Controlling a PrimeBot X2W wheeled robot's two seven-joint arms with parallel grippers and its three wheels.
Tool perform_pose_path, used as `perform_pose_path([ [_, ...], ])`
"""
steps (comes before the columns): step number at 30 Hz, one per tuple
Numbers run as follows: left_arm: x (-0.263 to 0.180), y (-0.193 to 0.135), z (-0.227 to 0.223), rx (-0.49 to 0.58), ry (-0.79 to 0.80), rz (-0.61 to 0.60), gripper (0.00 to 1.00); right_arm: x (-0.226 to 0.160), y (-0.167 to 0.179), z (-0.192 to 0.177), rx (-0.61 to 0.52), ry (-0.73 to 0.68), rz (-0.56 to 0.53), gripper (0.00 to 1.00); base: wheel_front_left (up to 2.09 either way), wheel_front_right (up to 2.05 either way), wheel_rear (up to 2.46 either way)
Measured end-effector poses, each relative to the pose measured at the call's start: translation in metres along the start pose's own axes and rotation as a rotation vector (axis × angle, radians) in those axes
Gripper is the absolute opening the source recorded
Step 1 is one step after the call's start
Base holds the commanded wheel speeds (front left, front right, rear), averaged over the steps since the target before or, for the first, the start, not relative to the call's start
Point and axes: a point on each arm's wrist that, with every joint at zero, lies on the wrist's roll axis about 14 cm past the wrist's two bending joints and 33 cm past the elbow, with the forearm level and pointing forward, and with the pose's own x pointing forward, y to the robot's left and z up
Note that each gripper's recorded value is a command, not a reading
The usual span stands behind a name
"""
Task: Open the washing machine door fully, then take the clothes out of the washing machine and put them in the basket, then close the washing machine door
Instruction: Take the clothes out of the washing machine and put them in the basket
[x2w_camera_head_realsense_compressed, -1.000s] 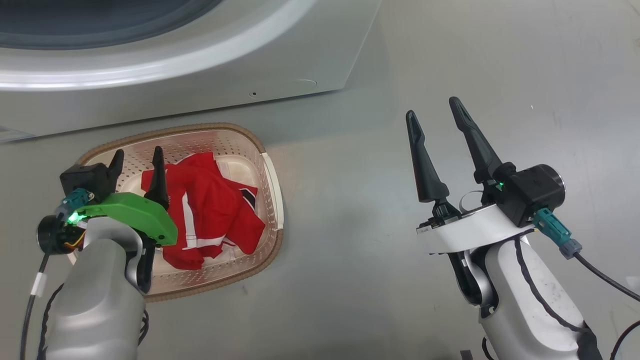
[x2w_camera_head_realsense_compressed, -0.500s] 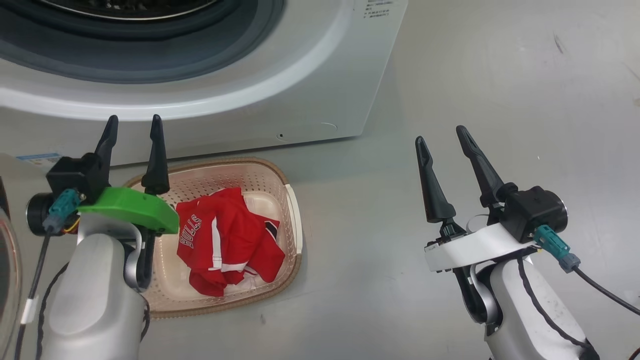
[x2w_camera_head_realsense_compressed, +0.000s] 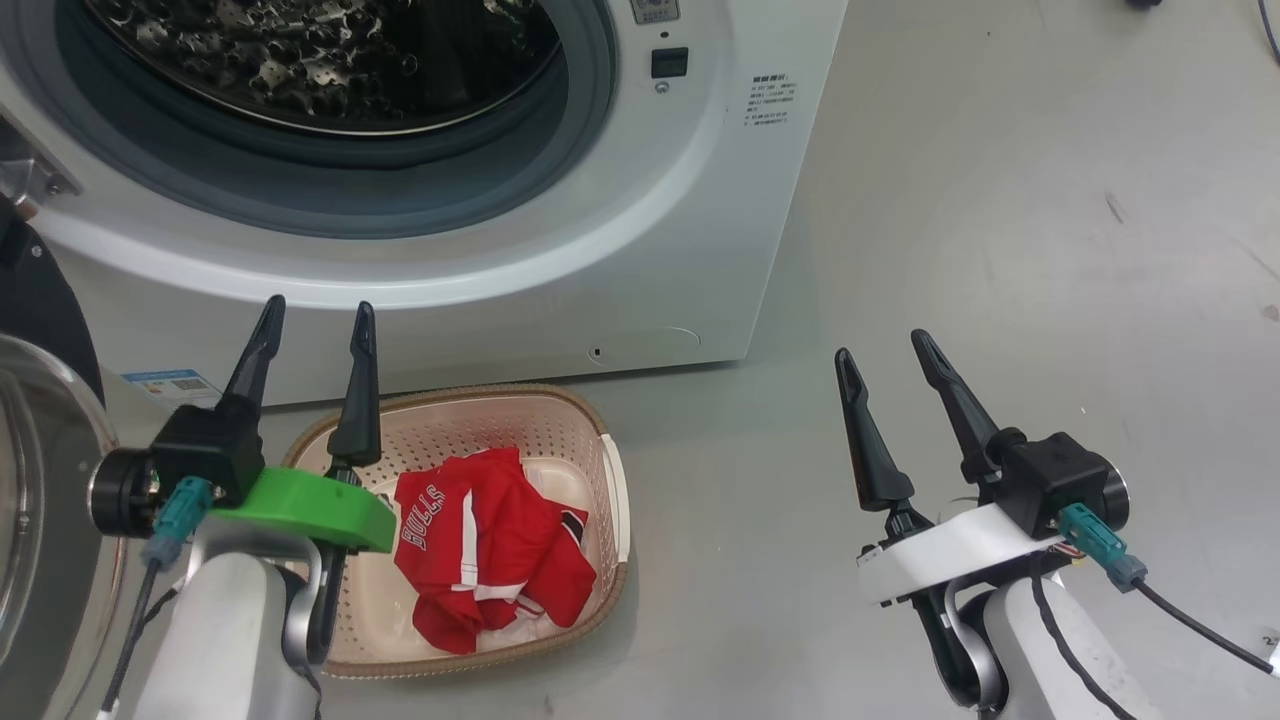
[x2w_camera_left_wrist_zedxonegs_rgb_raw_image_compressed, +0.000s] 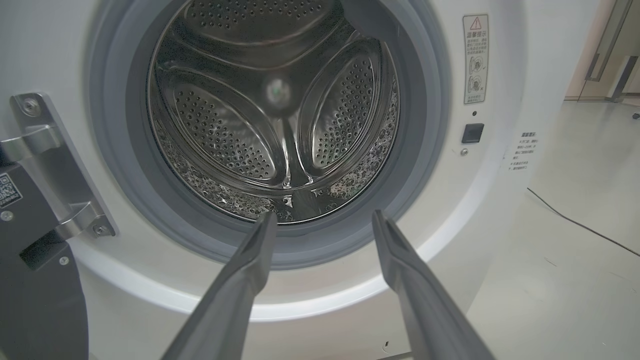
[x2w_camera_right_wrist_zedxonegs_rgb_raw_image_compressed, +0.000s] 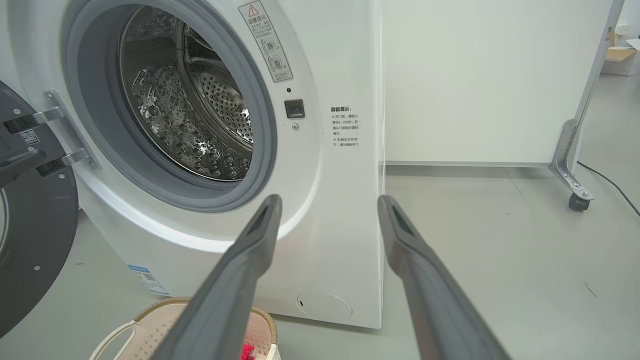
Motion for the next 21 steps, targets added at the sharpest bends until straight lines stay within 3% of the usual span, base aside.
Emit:
perform_pose_path([
  [21,-0.093,-0.003,-0.006,0.012,0.038,0.07,1.0,-0.054,0.007,0.01,0.003,-0.018,-0.032,1.0,0.0,0.0,0.0],
])
